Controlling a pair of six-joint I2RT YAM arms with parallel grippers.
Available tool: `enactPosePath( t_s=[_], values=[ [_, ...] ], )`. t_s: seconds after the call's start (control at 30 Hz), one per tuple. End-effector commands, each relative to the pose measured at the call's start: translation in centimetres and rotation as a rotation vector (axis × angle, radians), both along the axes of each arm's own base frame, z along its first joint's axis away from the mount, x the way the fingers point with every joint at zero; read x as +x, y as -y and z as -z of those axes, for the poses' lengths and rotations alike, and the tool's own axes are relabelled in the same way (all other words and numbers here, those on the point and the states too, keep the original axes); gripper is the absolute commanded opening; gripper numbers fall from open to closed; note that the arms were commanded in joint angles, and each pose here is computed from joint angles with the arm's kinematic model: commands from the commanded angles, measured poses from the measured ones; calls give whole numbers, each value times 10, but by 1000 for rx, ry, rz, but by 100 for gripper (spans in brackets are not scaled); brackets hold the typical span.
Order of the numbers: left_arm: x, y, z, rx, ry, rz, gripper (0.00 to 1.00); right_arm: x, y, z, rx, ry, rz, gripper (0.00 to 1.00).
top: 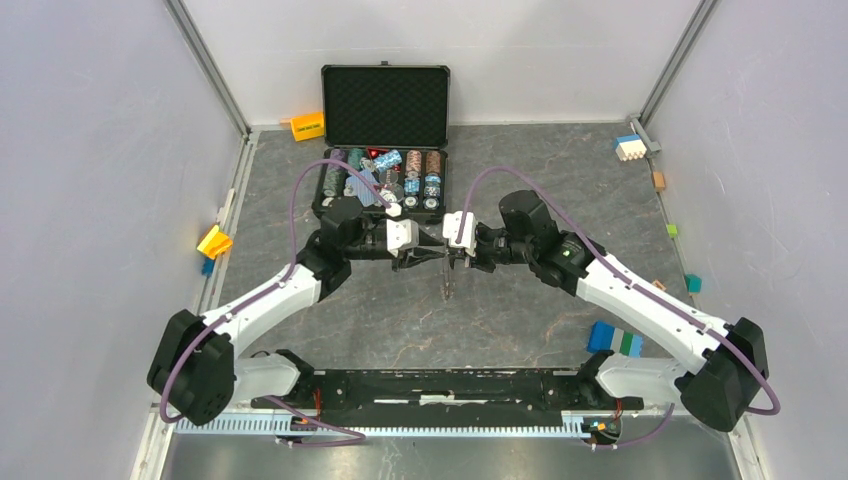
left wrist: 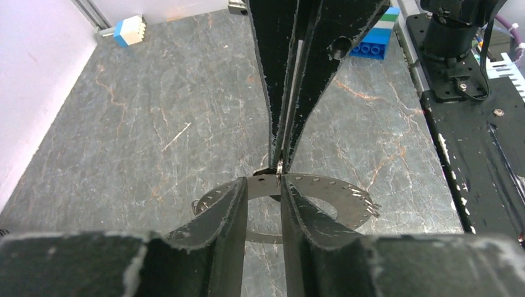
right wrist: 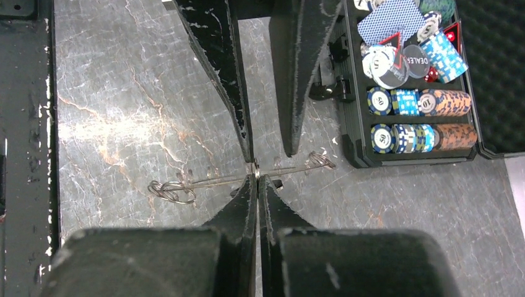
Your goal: Put the keys on the keyring
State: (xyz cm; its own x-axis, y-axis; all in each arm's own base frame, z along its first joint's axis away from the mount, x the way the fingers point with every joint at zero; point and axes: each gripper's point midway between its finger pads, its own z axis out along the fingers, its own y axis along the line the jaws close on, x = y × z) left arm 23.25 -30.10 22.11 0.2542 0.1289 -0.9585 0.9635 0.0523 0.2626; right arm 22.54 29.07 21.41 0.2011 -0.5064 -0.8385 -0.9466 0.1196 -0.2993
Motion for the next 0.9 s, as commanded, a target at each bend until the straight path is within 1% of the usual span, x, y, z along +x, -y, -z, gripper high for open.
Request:
enactPosePath(
  t_s=[0.0,0.23,0.4,0.6,0.73,0.87],
  values=[
    [4,2,-2,27,50,4,30,7,-5,-23,38,49,11,0],
    [-1,5,-1,27,49,28,23,6,-8,-22,44,35,7,0],
    [-6,9,-3,21,42,57,23,7,-8,-24,48,35,9,0],
    [-14,9,-1,16,38,96,26,6,-8,-23,49,34,8,0],
    [-11,12,-6,-11,14,86,21,5,-9,-21,47,27,4,0],
    [-10,13,-6,-11,10,84,15,5,-9,-21,48,25,2,0]
  ],
)
